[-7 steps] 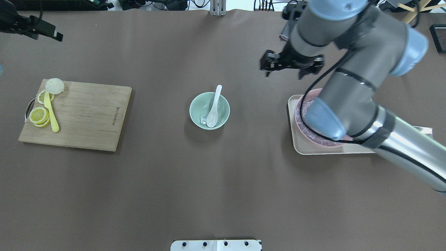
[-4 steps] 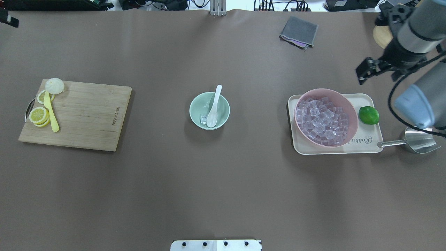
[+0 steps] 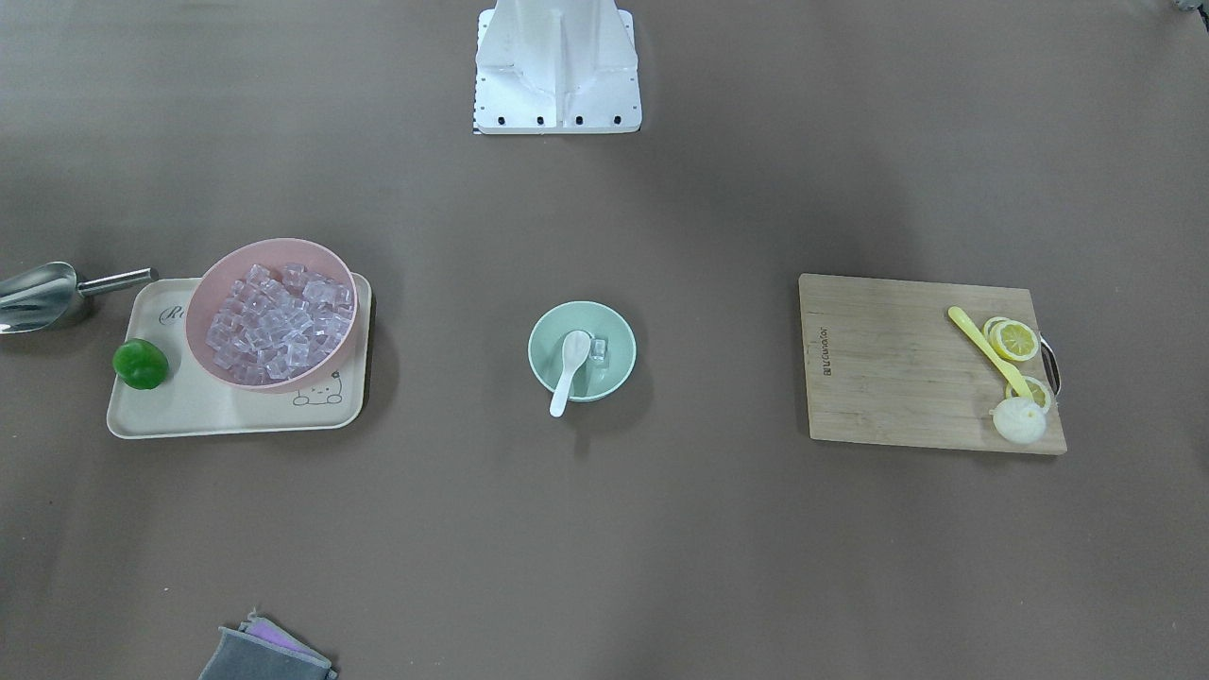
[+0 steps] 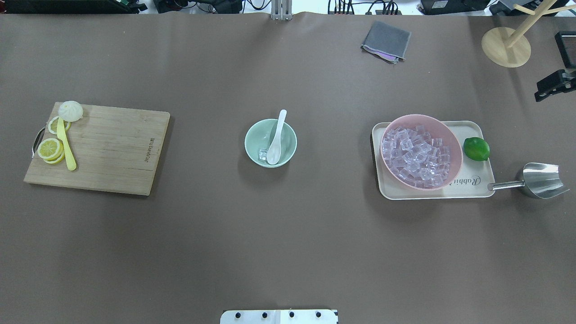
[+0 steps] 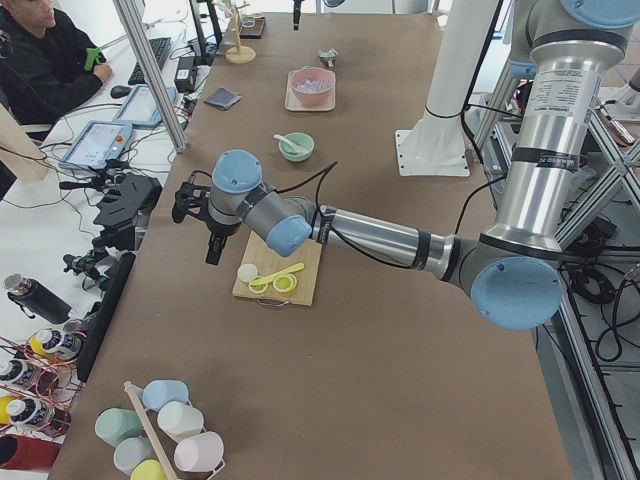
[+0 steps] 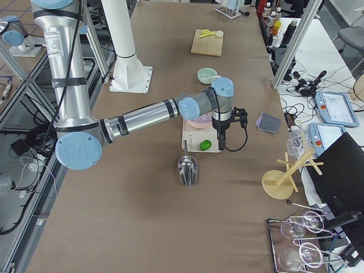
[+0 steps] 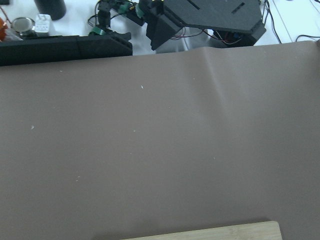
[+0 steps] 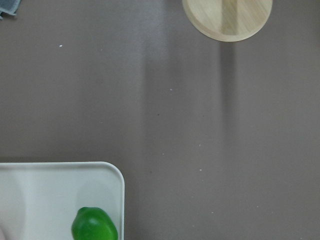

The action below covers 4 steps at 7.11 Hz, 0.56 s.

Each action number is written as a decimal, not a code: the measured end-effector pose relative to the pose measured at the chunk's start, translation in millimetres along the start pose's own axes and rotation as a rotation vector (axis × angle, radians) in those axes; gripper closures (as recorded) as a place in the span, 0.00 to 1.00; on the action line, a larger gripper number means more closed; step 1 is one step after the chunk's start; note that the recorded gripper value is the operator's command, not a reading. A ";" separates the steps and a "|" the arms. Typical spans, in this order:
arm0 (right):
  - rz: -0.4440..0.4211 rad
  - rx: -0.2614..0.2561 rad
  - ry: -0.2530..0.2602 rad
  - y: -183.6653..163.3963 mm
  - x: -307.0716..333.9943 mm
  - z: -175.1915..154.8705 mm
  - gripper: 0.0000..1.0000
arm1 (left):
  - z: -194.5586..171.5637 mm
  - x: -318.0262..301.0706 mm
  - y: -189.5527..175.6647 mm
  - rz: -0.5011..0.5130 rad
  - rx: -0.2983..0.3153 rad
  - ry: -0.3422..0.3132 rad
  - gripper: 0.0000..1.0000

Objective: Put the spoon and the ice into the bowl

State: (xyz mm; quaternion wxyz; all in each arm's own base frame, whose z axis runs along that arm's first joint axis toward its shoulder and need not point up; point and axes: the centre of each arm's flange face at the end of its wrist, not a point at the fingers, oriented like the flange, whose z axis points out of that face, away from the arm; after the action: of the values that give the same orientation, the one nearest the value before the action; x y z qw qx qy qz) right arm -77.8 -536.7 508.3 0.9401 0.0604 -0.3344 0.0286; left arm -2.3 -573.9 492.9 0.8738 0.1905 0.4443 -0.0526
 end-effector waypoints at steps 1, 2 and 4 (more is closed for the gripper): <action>0.018 -0.013 0.010 3.5 35.0 10.5 0.00 | 0.0 -15.6 11.6 0.021 -0.013 -0.012 0.02; -0.007 -0.032 -0.013 0.2 72.8 14.6 0.00 | 0.6 -32.3 21.0 0.064 -0.045 -0.032 0.02; -0.054 -0.059 -0.123 -4.0 133.5 13.9 0.00 | -6.1 -67.0 30.2 0.097 -0.139 -0.081 0.02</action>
State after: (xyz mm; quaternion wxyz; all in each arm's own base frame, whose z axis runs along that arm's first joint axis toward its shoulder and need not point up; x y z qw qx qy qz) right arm 17.3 -540.7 603.0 0.9196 0.0431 -0.3905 -0.0102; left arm -39.2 -549.0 551.7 0.9037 0.1483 0.4015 0.0131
